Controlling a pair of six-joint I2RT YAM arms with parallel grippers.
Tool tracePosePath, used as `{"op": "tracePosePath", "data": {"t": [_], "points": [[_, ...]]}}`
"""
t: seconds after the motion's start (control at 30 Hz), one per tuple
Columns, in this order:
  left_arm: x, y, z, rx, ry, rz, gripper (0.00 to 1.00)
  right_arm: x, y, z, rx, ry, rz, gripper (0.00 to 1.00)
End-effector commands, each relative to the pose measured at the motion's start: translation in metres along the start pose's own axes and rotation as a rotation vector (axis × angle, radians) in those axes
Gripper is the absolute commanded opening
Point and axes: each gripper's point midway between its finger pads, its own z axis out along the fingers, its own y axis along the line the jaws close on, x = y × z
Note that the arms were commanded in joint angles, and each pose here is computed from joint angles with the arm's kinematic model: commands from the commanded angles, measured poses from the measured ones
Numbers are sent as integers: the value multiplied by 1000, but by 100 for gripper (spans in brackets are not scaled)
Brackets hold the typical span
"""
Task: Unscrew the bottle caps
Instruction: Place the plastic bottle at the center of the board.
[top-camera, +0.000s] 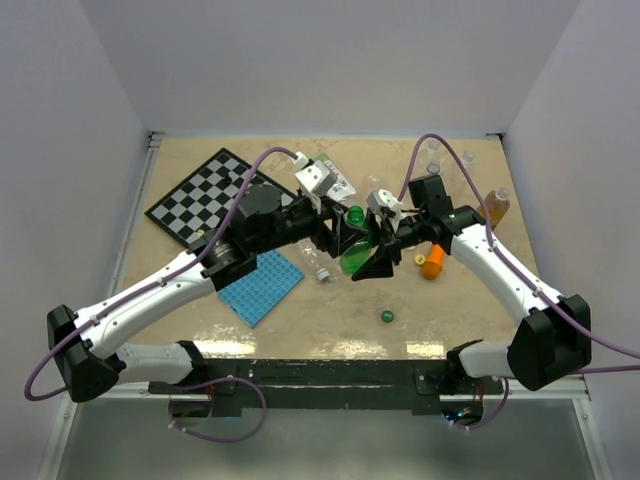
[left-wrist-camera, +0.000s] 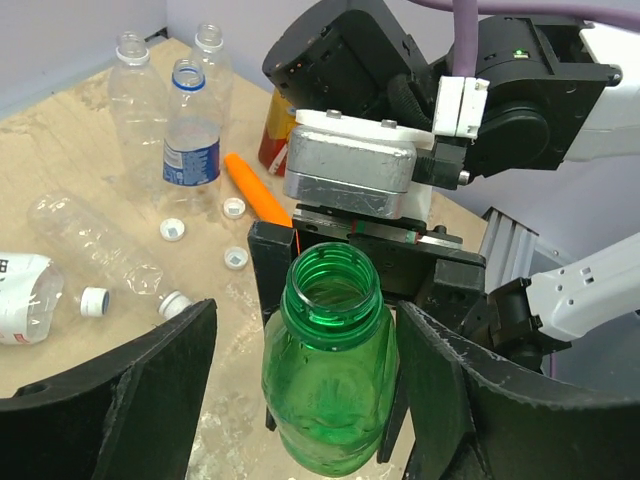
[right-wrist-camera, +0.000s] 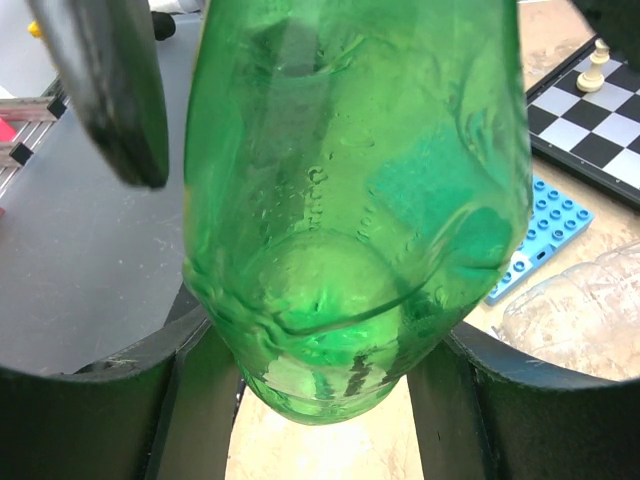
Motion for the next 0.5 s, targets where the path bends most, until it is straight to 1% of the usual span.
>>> {"op": "tracePosePath", "data": {"t": [0.0,0.03,0.17,0.37,0.47], "points": [[-25,-13,-2,54,-31,31,75,-8,5,0,2,-8,-36,20],[-26,-13,-2,53,-31,33,72,-8,5,1,1,-8,-36,20],[-31,-14,-2,54,-43,38,69,-7,4,1,2,-7,-28,19],[-37,-14,-3,50,-60,41,68,-5,4,2,1,-6,-26,19],[-36,-13,-2,45,-58,40,65,-6,4,2,3,-6,-29,19]]}}
